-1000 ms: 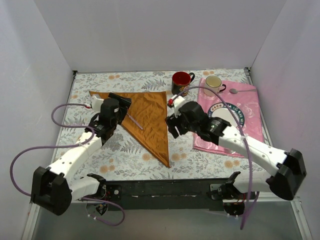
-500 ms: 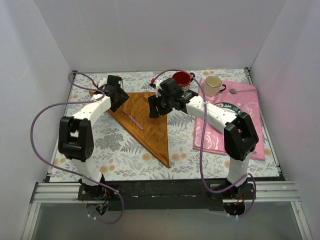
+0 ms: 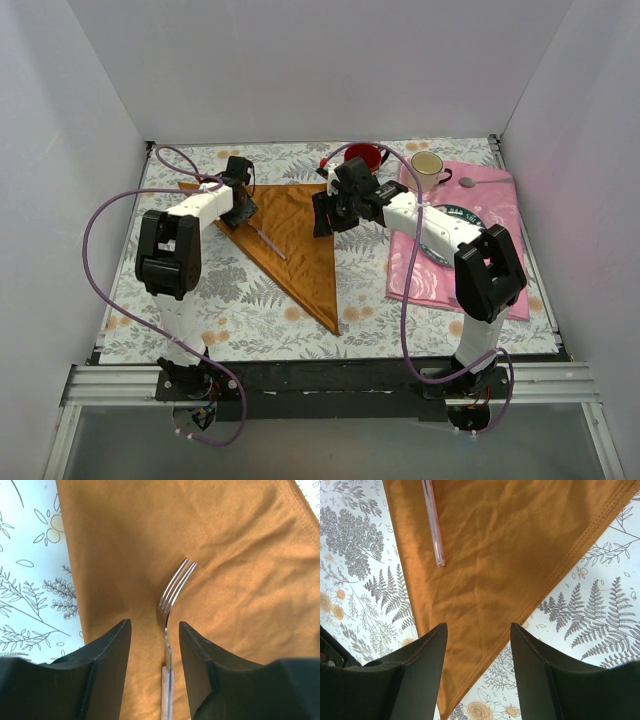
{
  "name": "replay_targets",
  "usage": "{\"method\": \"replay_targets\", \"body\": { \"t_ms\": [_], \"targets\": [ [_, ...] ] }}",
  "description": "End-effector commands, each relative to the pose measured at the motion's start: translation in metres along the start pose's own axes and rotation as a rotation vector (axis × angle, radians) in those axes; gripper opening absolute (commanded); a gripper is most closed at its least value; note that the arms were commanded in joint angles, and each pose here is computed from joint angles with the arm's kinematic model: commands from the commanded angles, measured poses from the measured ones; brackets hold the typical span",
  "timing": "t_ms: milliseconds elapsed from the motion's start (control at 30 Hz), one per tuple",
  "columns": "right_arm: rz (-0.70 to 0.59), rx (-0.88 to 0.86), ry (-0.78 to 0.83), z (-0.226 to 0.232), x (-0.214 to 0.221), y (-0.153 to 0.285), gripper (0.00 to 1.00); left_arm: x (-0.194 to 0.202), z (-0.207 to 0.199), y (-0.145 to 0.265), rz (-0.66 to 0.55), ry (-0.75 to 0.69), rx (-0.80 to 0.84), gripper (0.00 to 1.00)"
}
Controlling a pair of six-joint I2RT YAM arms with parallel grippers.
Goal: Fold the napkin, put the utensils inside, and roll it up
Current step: Grab a utensil with the left arm
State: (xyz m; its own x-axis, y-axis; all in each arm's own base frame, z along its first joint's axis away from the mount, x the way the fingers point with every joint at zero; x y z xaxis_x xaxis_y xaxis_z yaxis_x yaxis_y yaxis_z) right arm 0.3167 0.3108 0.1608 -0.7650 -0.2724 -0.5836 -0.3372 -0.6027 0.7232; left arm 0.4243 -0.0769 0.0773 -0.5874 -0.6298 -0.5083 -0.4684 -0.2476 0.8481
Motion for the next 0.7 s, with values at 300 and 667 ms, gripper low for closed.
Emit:
{"method": "replay_targets", "body": {
  "t_ms": [300, 667],
  "targets": [
    [-0.035, -0.101, 0.084, 0.016, -0.018, 0.001, 0.62, -0.014, -0.011, -0.007, -0.074, 0.002, -0.005, 0.20],
    [-0.086, -0.390, 0.184, 0.052, -0.054, -0.017, 0.82, -0.042, -0.008, 0.041, -0.224, 0.068, 0.125, 0.00]
  ]
}}
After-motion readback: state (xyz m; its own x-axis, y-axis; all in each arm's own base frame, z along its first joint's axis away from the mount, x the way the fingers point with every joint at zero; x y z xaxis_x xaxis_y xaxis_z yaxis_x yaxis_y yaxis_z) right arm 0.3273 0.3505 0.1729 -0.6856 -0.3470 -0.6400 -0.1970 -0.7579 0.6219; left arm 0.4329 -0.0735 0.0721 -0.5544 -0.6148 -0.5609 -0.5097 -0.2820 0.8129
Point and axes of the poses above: each gripper's point midway between its finger pads, its own y axis back along the fingers, its own z axis along the line the jaws close on, x = y × z, the point moved 4 cm from there along y, back along the fingers, and after that the axes turned 1 degree about -y, right-handed, at the moved point
